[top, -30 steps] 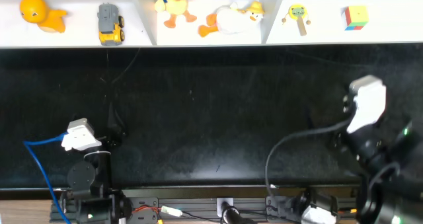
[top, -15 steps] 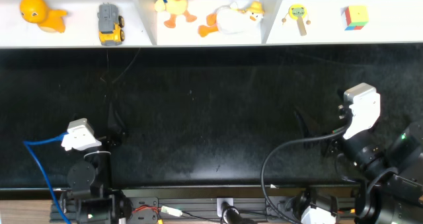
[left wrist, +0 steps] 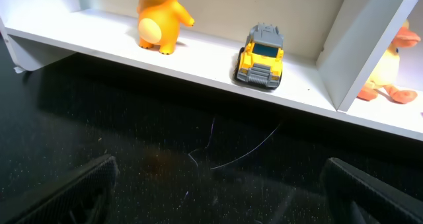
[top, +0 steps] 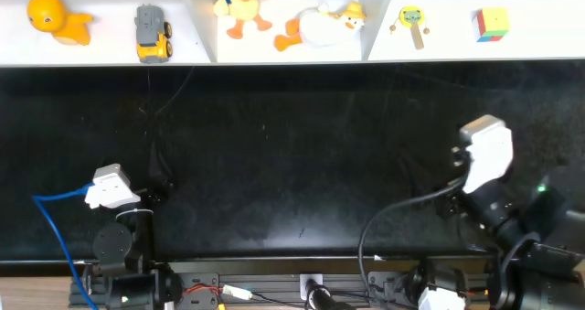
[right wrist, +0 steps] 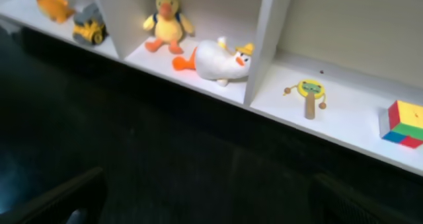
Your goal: Store Toys
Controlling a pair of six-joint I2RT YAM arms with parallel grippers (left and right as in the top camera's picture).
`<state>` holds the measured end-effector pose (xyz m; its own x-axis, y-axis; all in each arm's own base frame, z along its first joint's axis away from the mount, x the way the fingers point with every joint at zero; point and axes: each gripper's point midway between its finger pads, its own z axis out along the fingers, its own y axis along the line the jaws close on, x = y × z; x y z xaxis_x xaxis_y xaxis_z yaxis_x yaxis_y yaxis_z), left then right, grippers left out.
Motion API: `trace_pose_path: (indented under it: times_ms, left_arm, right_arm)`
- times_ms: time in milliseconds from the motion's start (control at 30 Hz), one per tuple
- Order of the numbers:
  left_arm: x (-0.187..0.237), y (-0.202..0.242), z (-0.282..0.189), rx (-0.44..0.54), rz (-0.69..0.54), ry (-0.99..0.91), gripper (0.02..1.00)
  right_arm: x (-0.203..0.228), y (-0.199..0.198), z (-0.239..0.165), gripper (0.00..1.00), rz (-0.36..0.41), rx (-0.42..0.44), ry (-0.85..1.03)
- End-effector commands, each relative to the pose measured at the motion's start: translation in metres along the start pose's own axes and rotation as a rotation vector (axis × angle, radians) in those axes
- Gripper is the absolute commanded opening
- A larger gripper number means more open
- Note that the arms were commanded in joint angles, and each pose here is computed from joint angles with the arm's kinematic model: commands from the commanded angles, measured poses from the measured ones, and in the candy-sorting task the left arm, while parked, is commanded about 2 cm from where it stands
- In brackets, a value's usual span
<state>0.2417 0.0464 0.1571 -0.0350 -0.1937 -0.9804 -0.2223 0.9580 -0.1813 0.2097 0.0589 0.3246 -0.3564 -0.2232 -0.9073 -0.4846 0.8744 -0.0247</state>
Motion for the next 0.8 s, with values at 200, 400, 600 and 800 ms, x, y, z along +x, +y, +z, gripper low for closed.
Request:
trace_pose_path:
  times_ms: [200, 400, 600, 800]
  left_arm:
    - [-0.002, 0.003, 0.000, -0.015, -0.019, -0.009, 0.998]
    - [-0.002, 0.003, 0.000, -0.016, -0.019, -0.009, 0.996]
    - [-0.002, 0.003, 0.000, -0.015, -0.019, -0.009, 0.998]
    - [-0.002, 0.003, 0.000, -0.016, -0.019, -0.009, 0.998]
  right_arm:
    - [0.023, -0.007, 0.020, 0.996, 0.093, 0.175, -0.117]
    - [0.056, -0.010, 0.039, 0.996, 0.214, 0.197, -0.280]
    - [0.090, -0.008, 0.055, 0.996, 0.233, 0.185, -0.383]
    - [0.124, -0.010, 0.081, 0.996, 0.297, 0.172, -0.408]
